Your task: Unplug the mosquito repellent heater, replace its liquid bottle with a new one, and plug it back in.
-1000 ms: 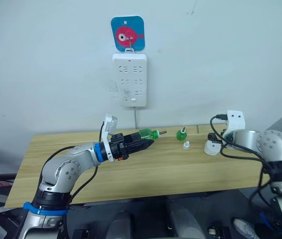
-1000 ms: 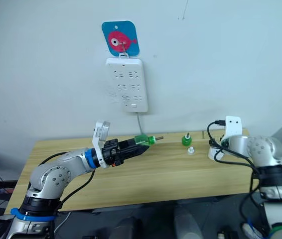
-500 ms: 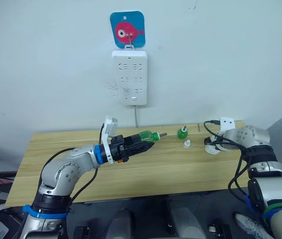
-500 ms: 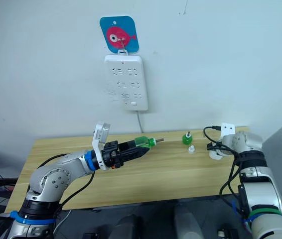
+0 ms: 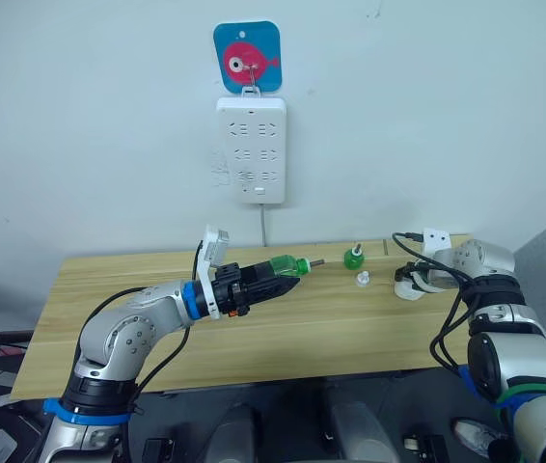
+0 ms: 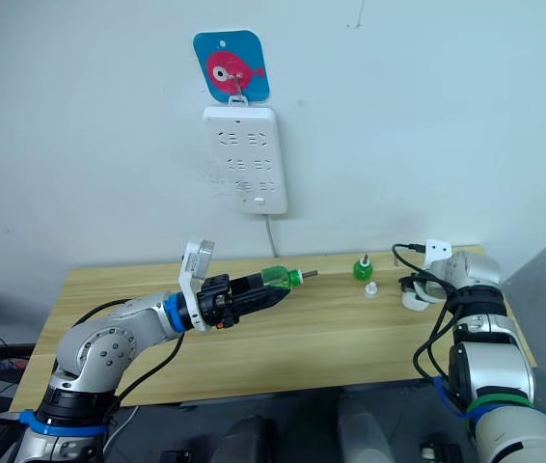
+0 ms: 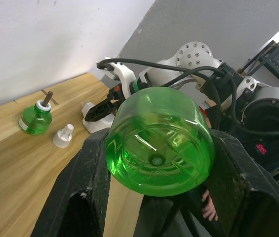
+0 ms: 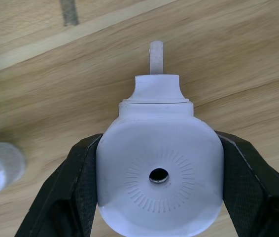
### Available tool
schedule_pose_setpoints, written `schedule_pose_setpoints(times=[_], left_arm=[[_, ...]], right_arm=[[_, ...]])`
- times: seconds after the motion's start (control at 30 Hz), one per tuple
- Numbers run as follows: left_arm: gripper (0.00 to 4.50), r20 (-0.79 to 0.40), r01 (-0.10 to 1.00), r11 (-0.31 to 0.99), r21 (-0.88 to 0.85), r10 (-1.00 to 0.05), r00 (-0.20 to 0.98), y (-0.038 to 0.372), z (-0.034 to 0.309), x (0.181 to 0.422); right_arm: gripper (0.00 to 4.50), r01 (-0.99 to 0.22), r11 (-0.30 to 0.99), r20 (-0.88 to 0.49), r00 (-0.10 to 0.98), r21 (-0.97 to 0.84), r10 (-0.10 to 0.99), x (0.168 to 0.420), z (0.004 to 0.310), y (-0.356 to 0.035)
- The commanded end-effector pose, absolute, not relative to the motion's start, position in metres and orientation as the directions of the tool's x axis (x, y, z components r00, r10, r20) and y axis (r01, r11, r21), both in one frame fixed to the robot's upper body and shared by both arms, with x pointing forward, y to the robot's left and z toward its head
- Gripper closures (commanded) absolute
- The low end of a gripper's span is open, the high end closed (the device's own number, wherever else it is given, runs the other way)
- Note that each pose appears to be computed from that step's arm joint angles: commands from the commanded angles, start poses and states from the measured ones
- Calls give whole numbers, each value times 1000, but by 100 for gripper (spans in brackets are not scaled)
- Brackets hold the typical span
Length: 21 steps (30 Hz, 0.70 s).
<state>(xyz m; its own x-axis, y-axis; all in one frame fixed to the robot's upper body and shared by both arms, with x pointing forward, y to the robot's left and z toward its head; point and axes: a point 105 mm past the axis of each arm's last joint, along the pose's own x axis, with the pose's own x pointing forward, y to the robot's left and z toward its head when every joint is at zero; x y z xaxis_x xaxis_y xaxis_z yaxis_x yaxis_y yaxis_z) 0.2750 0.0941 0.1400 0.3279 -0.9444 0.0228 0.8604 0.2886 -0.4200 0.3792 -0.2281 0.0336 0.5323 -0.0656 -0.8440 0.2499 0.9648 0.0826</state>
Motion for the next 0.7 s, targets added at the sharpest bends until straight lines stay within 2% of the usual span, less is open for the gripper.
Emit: schedule_pose_setpoints(times=[0.03, 0.17, 0.3, 0.37, 0.47, 0.5, 0.57, 0.7], left_arm=[[217, 49, 884, 266, -384, -950, 308, 92, 149, 272], [217, 51, 885, 268, -381, -950, 309, 93, 149, 273], [217, 49, 885, 270, -379, -949, 311, 95, 149, 274], [217, 51, 885, 269, -380, -949, 310, 95, 151, 275], [217, 53, 886, 268, -379, -949, 310, 96, 153, 275], [217, 56, 886, 266, -381, -949, 309, 97, 155, 276], [217, 62, 885, 260, -386, -950, 306, 99, 159, 278], [217, 100, 877, 217, -429, -953, 285, 102, 171, 280]], right_arm=[[155, 240, 967, -806, 587, 85, -75, 384, 53, -230], [155, 169, 983, -754, 654, 77, -53, 380, 74, -228], [155, 131, 985, -734, 679, 112, -7, 365, 80, -229], [155, 66, 991, -652, 758, 120, 29, 361, 96, -229], [155, -81, 982, -480, 863, 171, 154, 354, 127, -220], [155, -181, 967, -398, 885, 181, 240, 348, 143, -213], [155, -358, 912, -288, 868, 202, 405, 331, 166, -195], [155, -590, 776, -126, 771, 224, 624, 300, 200, -169]])
